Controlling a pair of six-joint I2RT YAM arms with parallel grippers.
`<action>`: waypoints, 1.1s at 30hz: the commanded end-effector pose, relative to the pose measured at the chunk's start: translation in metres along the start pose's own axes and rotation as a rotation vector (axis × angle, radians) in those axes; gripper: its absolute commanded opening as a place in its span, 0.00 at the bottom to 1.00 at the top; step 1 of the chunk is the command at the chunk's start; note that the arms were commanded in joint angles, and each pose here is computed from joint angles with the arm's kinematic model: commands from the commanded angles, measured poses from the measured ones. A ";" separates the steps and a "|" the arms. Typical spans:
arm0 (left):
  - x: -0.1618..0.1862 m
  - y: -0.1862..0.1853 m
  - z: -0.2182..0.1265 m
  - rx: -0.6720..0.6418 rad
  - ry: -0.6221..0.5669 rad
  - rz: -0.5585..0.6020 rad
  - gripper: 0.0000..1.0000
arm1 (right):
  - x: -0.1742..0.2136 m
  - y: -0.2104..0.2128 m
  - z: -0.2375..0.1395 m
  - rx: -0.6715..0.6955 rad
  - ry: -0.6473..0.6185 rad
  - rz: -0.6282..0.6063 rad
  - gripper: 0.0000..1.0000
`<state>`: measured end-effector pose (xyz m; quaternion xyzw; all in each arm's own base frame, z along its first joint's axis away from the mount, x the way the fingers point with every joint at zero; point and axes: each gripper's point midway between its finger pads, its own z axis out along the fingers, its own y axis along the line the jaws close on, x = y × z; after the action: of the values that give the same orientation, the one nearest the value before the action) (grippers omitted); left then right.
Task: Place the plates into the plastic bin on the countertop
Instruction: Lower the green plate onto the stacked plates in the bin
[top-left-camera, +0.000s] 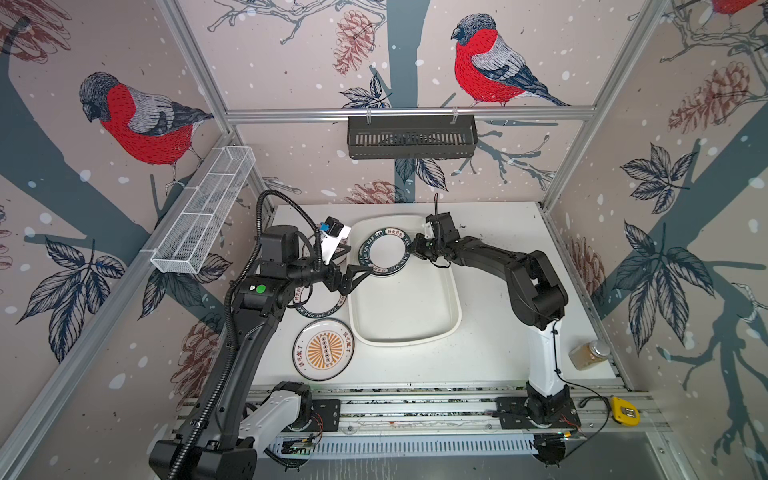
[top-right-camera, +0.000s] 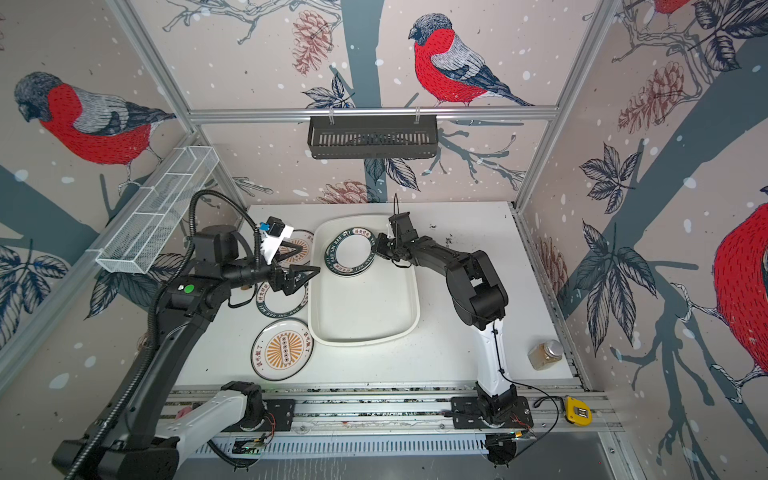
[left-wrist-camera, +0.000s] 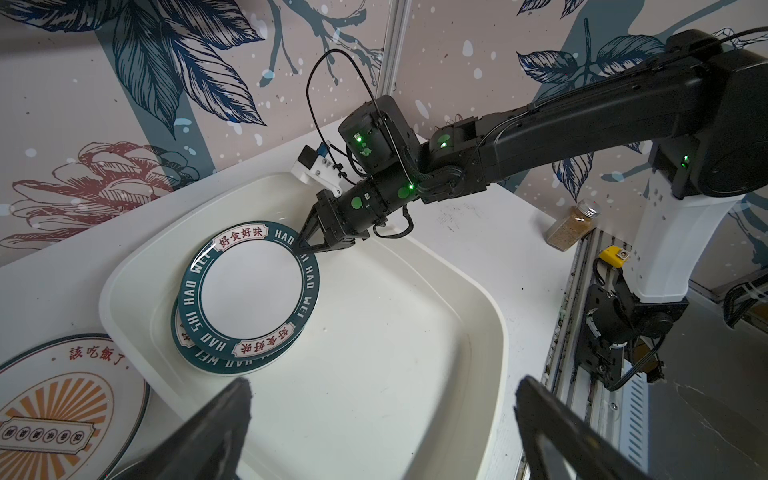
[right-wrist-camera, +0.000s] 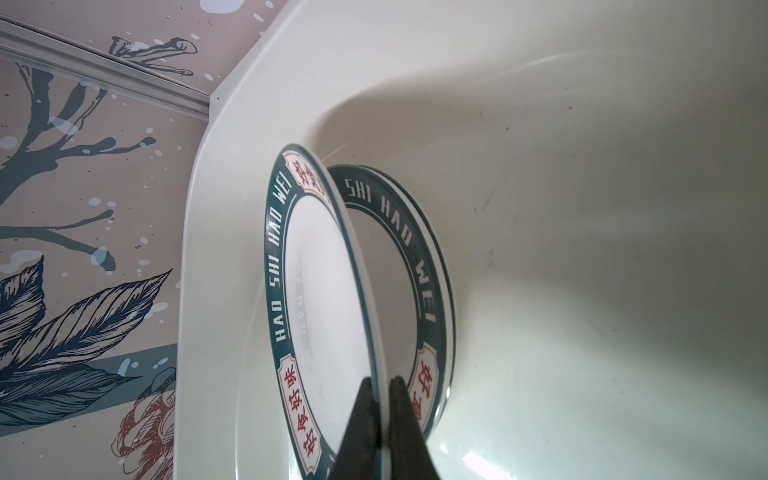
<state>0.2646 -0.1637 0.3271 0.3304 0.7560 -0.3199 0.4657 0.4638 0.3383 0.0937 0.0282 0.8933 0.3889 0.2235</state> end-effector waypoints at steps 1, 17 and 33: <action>-0.005 -0.004 -0.002 0.020 -0.020 0.021 0.98 | -0.002 0.004 0.002 -0.022 -0.006 -0.009 0.07; -0.006 -0.005 -0.003 0.021 -0.022 0.022 0.98 | -0.003 -0.002 0.003 -0.007 -0.002 -0.005 0.13; -0.003 -0.005 -0.001 0.025 -0.019 0.017 0.98 | 0.003 -0.007 0.007 0.009 0.022 -0.004 0.19</action>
<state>0.2631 -0.1637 0.3270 0.3309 0.7552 -0.3208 0.4661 0.4661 0.3354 0.0815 0.0326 0.8989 0.3809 0.2139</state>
